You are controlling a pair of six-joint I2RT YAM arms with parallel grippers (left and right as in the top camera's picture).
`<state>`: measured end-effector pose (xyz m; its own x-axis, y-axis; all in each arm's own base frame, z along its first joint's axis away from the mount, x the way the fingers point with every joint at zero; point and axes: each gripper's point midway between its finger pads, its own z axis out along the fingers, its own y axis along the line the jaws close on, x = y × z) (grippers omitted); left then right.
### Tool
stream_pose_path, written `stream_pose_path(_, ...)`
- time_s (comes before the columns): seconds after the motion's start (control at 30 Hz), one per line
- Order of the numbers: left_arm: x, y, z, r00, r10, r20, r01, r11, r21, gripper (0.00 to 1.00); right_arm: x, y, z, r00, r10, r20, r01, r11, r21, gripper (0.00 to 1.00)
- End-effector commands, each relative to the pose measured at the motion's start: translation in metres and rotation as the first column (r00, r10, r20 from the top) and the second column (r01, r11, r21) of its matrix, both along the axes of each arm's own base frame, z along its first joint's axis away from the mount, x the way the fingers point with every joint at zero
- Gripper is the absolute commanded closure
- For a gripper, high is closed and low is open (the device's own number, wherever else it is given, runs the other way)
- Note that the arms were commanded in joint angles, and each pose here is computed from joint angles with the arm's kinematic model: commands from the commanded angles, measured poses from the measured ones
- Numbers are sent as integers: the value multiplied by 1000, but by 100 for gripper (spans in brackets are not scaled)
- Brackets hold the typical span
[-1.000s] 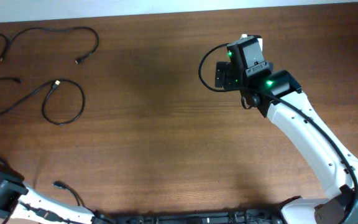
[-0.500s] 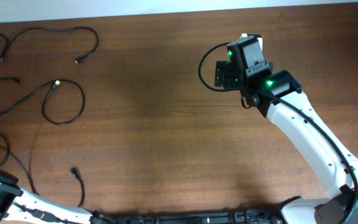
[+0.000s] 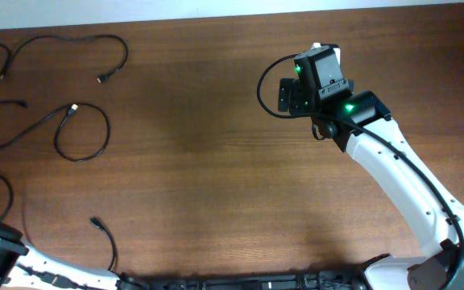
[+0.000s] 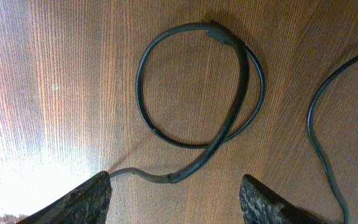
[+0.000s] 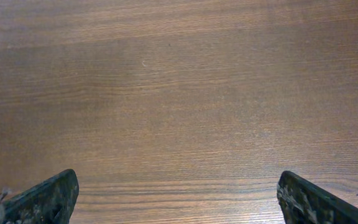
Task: Untangle cables
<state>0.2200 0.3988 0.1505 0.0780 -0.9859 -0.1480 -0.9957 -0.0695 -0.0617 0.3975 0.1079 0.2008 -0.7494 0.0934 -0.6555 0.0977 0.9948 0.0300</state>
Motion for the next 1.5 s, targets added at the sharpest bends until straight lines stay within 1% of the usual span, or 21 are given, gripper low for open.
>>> stream_pose_path(0.0, -1, 1, -2, 1000, 4, -11, -4, 1000, 1, 36, 0, -2, -4, 1000, -12, -4, 12, 1000, -8, 0)
stream_pose_path(0.07, 3, -2, -6, 1000, -6, -15, 6, 1000, -6, 53, 0, -2, -4, 1000, -14, -4, 14, 1000, -6, 0)
stream_pose_path(0.2, 13, -10, -38, 999, -36, -30, 35, 999, -32, 58, 0, -2, -4, 1000, -14, -1, 14, 1000, -5, 0)
stream_pose_path(0.27, 14, -13, -55, 998, -42, -38, 40, 998, -45, 81, 0, -2, -4, 1000, -14, -1, 14, 1000, -5, 0)
stream_pose_path(0.37, 10, -11, -80, 998, -36, -48, 34, 999, -41, 82, 0, -2, -4, 1000, -14, -1, 14, 1000, -5, 0)
stream_pose_path(0.43, 11, -10, -93, 996, -74, -48, 73, 997, -32, 90, 0, -1, -4, 1000, -11, -2, 11, 1000, -2, 0)
stream_pose_path(0.47, 11, -9, -101, 993, -107, -51, 106, 994, -25, 100, 0, 0, -4, 1000, -9, -2, 9, 1000, 2, 1)
stream_pose_path(0.5, 3, -8, -108, 990, -103, -95, 102, 995, -14, 100, 1, 0, -3, 1000, -7, 0, 7, 1000, 5, 0)
stream_pose_path(0.6, -49, -3, -114, 940, 88, -330, -65, 995, 79, 100, 1, 1, -3, 1000, -5, -1, 5, 1000, 8, 0)
stream_pose_path(0.67, -59, 1, -112, 932, 131, -337, -106, 990, 94, 100, 1, 2, -3, 1000, -2, 2, 2, 1000, 13, 0)
stream_pose_path(0.73, -51, 9, -107, 958, 100, -270, -84, 994, 72, 82, 2, 3, -3, 1000, 3, 3, -3, 1000, 19, 0)
stream_pose_path(0.8, -27, 17, -94, 985, -8, -173, 18, 998, 58, 78, 2, 3, -3, 1000, 3, 2, -3, 1000, 19, 0)
stream_pose_path(0.83, -2, 22, -77, 994, -83, -66, 87, 994, 62, 74, 2, 3, -3, 1000, 3, 2, -3, 1000, 19, 0)
stream_pose_path(0.87, 18, 22, -63, 990, -132, 39, 129, 990, 62, 63, 2, 3, -3, 1000, 3, 2, -3, 1000, 19, 0)
stream_pose_path(0.93, 50, 17, -44, 960, -186, 210, 180, 982, 51, 1, 2, 3, -3, 1000, 3, 2, -3, 1000, 19, 0)
stream_pose_path(1.0, 84, -5, -27, 872, -249, 421, 271, 962, 6, 1, 2, 3, -3, 1000, 3, 3, -3, 1000, 19, 0)
stream_pose_path(1.1, 112, -34, -10, 728, -360, 584, 434, 901, 14, 1, 2, 3, -3, 1000, 3, 2, -3, 1000, 19, 0)
stream_pose_path(1.13, 117, -43, -7, 703, -376, 604, 465, 885, 11, 5, 2, 3, -3, 1000, 3, 2, -3, 1000, 19, 0)
stream_pose_path(1.2, 118, -56, -10, 714, -372, 594, 480, 877, -28, 9, 2, 3, -3, 1000, 3, 3, -3, 1000, 20, 0)
stream_pose_path(1.37, 149, -126, -2, 684, -454, 570, 605, 790, -96, 9, 1, 18, -3, 999, 54, -6, -53, 995, 84, 0)
stream_pose_path(1.47, 150, -158, 17, 689, -586, 426, 664, 746, -47, 10, 6, -7, -1, 1000, -5, -19, 7, 996, 87, 0)
